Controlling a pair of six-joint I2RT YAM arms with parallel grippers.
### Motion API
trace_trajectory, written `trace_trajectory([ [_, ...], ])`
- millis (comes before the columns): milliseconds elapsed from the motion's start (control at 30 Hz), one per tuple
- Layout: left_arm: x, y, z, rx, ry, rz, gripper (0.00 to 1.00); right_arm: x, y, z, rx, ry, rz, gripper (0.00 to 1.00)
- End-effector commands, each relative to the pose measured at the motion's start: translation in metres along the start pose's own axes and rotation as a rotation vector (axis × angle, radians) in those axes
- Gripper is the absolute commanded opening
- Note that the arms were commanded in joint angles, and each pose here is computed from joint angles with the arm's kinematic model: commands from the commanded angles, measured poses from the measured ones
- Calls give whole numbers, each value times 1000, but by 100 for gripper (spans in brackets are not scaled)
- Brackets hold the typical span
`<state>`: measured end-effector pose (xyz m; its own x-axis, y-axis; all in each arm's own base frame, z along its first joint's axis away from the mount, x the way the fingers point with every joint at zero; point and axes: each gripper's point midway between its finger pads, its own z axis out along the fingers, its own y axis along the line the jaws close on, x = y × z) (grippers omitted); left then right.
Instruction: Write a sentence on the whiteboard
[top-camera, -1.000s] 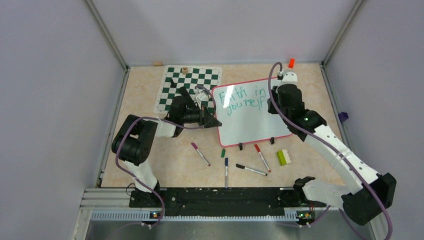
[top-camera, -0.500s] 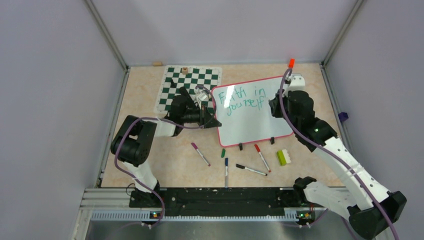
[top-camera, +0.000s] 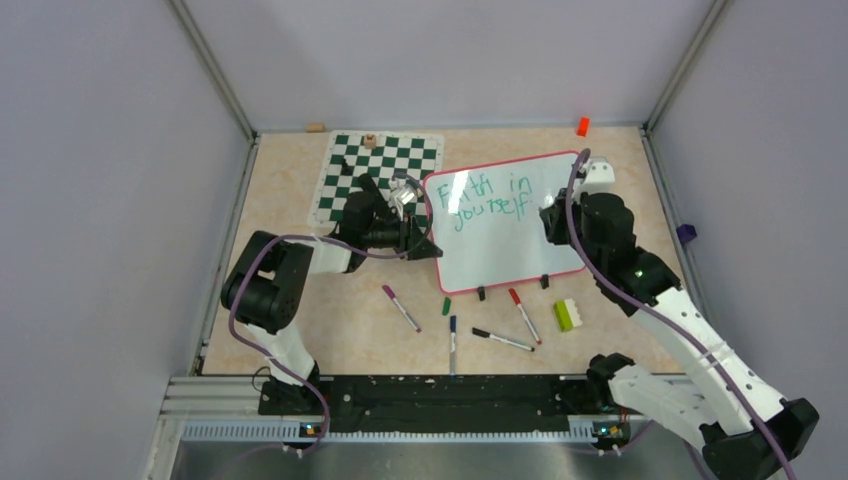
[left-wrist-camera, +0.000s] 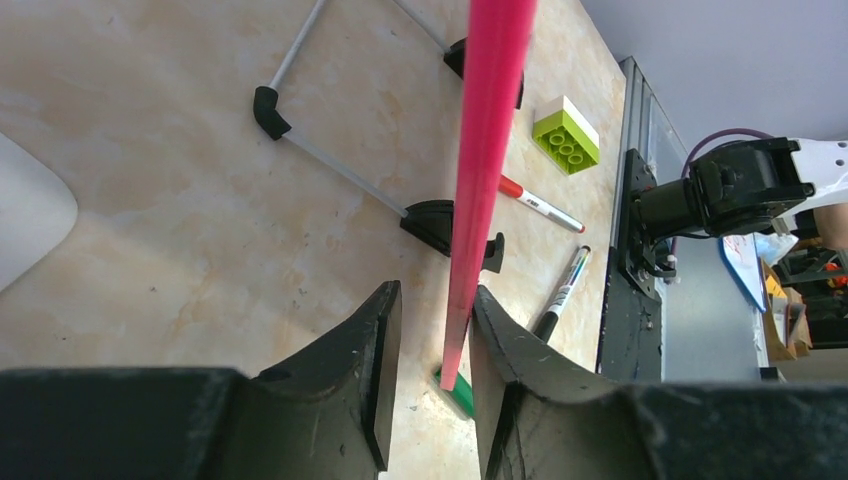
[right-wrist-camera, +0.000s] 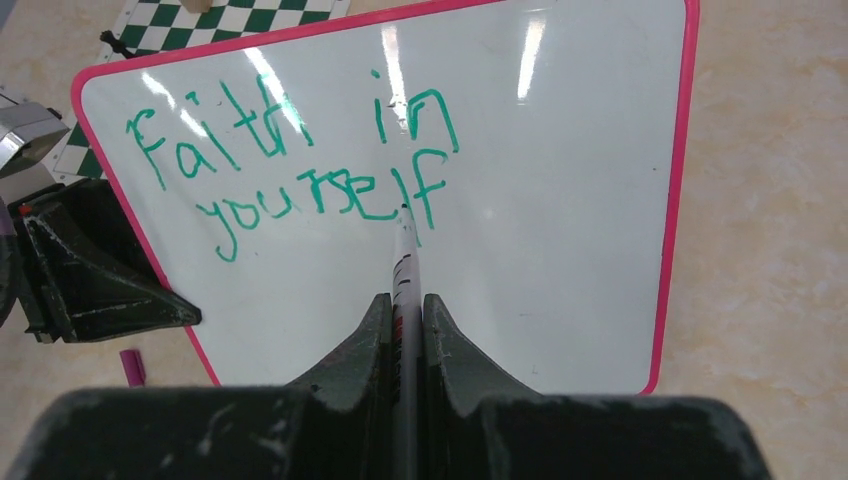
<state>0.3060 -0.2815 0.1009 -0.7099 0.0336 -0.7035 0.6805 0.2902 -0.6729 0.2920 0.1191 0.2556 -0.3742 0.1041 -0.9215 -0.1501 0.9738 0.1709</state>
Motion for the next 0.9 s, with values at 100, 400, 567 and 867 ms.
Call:
trace_trajectory([
  [100,4,-1,-1,-3,14,13,37,-9,18,-2,-78,-2,37,0],
  [400,5,-1,-1,-7,26,5,19,10,82,5,-125,46,-91,0],
  [567,5,-1,-1,-5,26,3,5,30,112,7,-170,76,-129,0],
  [867,4,-6,-3,2,17,5,0,62,127,4,-142,111,-219,0],
])
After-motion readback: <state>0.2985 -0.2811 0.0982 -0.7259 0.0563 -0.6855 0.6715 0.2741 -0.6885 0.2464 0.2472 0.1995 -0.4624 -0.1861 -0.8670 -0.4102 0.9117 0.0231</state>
